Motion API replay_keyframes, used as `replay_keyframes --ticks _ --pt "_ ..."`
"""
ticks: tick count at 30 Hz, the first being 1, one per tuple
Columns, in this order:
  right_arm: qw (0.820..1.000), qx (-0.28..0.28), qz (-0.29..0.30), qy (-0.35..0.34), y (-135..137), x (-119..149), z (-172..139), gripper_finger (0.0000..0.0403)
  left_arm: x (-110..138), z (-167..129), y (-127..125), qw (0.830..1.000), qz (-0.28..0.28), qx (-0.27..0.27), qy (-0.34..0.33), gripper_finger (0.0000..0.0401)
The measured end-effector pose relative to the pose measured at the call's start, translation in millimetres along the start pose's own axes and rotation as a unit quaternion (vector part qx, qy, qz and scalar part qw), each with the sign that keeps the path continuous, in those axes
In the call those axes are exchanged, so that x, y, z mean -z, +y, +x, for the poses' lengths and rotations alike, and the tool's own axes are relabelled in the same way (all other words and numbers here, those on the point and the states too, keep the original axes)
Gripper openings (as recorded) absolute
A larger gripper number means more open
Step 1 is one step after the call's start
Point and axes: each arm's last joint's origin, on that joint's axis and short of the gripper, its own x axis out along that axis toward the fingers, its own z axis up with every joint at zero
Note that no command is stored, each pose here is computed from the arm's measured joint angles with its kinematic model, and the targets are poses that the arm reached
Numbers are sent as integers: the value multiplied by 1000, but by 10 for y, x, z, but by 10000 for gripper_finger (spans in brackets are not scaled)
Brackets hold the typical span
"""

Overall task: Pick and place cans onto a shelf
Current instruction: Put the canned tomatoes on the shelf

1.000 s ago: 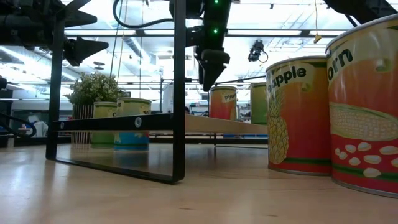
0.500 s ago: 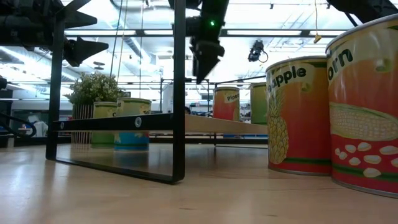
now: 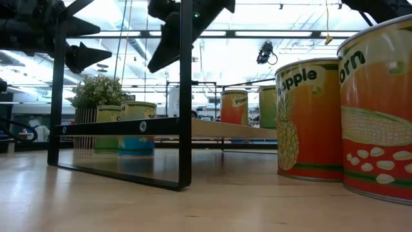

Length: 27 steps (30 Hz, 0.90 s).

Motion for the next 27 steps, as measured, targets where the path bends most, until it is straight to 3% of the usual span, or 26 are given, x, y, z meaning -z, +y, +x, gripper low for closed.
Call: replay_keyframes --ticks 9,20,27 --pt "998 9 -9 -68 247 48 279 397 -4 0 -1 1000 -5 1 -2 392" --pt "992 32 22 -117 141 -140 141 399 -51 -2 -9 1000 -4 5 -26 392" --pt "992 29 29 -121 191 47 338 400 -50 -1 -9 1000 -6 5 -25 392"
